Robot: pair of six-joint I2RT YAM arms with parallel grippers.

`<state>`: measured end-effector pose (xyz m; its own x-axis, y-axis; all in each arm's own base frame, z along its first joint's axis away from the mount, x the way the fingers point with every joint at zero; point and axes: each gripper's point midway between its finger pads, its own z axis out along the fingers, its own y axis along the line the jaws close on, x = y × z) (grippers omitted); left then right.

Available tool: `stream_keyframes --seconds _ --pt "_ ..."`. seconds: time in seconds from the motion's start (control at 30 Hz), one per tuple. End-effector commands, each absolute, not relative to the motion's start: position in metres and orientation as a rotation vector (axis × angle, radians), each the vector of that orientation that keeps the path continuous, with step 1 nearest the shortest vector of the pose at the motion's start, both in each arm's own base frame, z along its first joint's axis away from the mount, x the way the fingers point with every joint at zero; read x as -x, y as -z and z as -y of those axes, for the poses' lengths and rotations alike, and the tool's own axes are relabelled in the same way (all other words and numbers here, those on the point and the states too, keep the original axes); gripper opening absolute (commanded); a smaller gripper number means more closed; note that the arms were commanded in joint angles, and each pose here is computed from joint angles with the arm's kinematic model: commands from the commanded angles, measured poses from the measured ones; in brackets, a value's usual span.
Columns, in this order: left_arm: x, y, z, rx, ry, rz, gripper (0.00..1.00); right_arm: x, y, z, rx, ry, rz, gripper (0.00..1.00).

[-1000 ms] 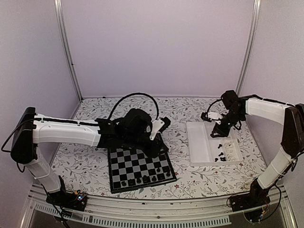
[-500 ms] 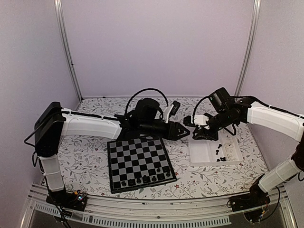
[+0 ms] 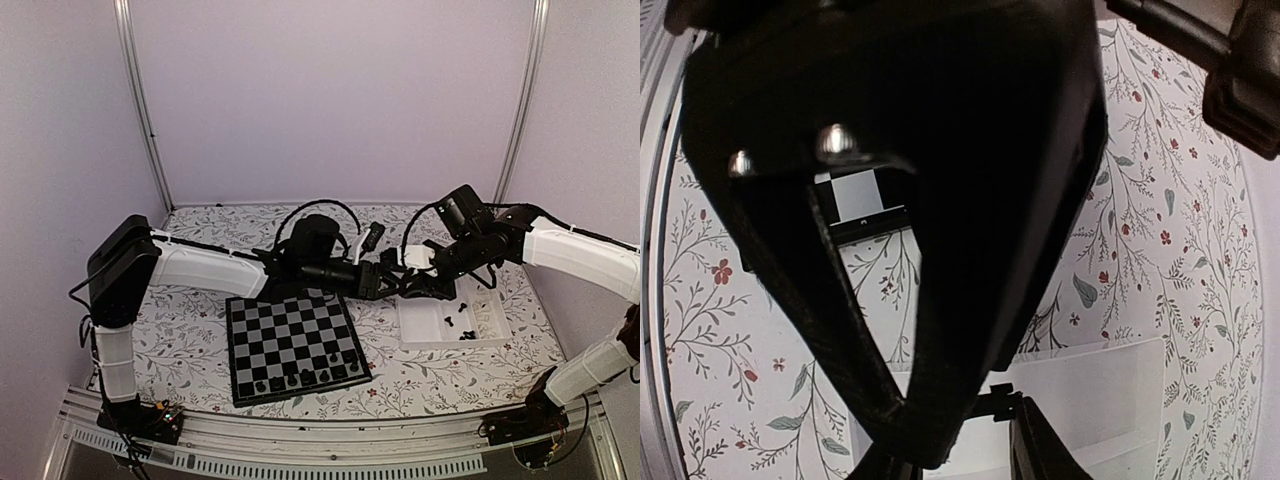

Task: Set up the chess pieces on the board
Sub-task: Place the chess piece on the chessboard.

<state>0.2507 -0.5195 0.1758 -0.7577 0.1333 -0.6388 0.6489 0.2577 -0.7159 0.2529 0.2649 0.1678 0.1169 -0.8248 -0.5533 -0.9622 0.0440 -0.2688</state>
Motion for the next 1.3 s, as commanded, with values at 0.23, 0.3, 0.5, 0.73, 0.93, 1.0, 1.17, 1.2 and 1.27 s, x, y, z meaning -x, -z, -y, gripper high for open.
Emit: stream_keyframes --seconds 0.23,0.3,0.5,0.73,0.93,1.0,1.17,1.2,1.27 --pt "-0.265 -0.192 0.526 -0.68 1.624 -2.002 0.37 -0.244 -0.193 -0.278 1.787 -0.368 -1.661 0.29" --pt "-0.265 -0.191 0.527 -0.681 1.634 -2.002 0.35 -0.243 -0.194 -0.278 1.786 -0.374 -1.657 0.29" --pt "-0.266 -0.187 0.528 -0.671 1.667 -2.003 0.27 -0.239 -0.197 -0.28 1.79 -0.403 -1.645 0.29" --pt "-0.264 -0.19 0.527 -0.69 1.698 -1.975 0.08 -0.241 -0.196 -0.28 1.785 -0.391 -1.65 0.31" --pt "-0.261 -0.204 0.504 -0.732 1.596 -1.931 0.03 -0.248 -0.194 -0.273 1.739 -0.329 -1.679 0.98" --pt "-0.262 -0.208 0.49 -0.743 1.509 -1.926 0.03 -0.249 -0.199 -0.265 1.707 -0.321 -1.677 0.99" --pt "-0.268 -0.206 0.442 -0.726 1.165 -1.918 0.03 -0.264 -0.216 -0.241 1.557 -0.381 -1.708 0.99" --pt "-0.268 -0.205 0.429 -0.716 1.082 -1.907 0.03 -0.267 -0.217 -0.237 1.529 -0.386 -1.71 0.99" --pt "-0.267 -0.198 0.401 -0.709 0.915 -1.882 0.04 -0.272 -0.215 -0.229 1.484 -0.376 -1.725 0.99"
